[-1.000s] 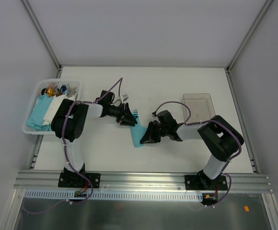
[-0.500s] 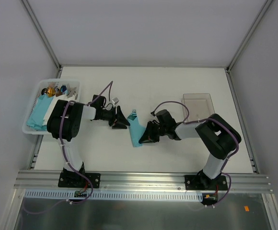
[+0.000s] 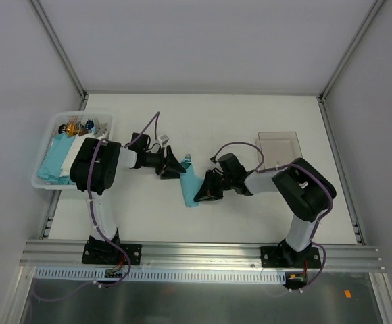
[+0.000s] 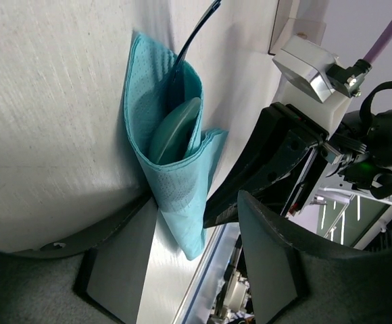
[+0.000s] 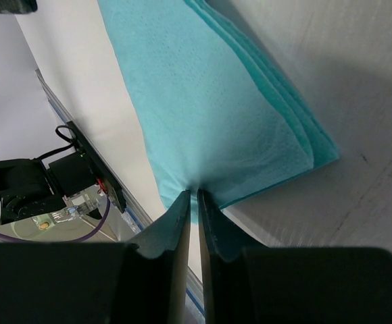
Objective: Place the utensils on the paper napkin and roll it up
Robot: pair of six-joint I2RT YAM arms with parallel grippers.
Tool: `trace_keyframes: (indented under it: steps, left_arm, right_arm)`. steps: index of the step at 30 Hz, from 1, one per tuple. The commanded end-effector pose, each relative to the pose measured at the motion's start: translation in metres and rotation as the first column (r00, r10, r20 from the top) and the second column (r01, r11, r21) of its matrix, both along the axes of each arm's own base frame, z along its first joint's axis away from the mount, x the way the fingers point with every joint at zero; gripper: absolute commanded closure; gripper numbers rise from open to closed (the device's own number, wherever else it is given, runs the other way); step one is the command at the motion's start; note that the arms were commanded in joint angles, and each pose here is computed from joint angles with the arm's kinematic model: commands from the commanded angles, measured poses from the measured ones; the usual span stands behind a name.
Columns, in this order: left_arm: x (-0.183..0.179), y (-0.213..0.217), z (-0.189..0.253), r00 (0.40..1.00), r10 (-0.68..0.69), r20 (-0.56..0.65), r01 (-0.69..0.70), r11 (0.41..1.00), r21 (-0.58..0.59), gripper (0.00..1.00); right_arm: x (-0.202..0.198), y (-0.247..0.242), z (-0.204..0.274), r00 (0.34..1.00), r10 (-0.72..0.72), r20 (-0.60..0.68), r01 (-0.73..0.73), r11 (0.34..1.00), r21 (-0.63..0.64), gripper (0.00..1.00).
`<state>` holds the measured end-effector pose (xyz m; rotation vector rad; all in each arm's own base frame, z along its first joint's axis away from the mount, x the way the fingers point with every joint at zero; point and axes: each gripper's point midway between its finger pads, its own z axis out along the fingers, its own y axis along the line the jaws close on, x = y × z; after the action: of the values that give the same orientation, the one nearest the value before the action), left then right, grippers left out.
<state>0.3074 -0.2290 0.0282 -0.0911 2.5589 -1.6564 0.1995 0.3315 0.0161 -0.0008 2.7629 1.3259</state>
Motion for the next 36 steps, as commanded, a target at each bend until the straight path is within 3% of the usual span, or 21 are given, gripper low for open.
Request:
trace_keyframes:
  steps: [1, 17, 21, 33, 36]
  left_arm:
    - [0.005, 0.007, -0.042, 0.998, 0.057, -0.002, -0.057, 0.99, 0.126, 0.46]
    - [-0.04, -0.014, -0.056, 0.995, -0.012, -0.096, 0.023, 0.993, 0.118, 0.5]
    - [-0.042, -0.016, -0.058, 0.994, -0.015, -0.107, 0.027, 0.993, 0.114, 0.57]
    - [-0.029, -0.024, -0.044, 0.996, -0.046, -0.078, 0.051, 0.997, 0.059, 1.0]
    - [-0.024, -0.026, -0.027, 0.997, -0.071, -0.03, 0.072, 0.997, 0.029, 1.0]
  right_arm:
    - [-0.017, -0.033, -0.052, 0.997, -0.027, -0.069, 0.012, 0.977, -0.215, 0.86]
    - [-0.017, -0.032, -0.055, 0.996, -0.025, -0.081, 0.007, 0.975, -0.221, 0.87]
    - [-0.017, -0.032, -0.055, 0.996, -0.023, -0.08, 0.005, 0.975, -0.22, 0.87]
    - [-0.015, -0.031, -0.048, 0.998, -0.021, -0.063, 0.007, 0.978, -0.209, 0.86]
    - [-0.009, -0.029, -0.031, 1.0, -0.019, -0.017, 0.016, 0.985, -0.173, 0.83]
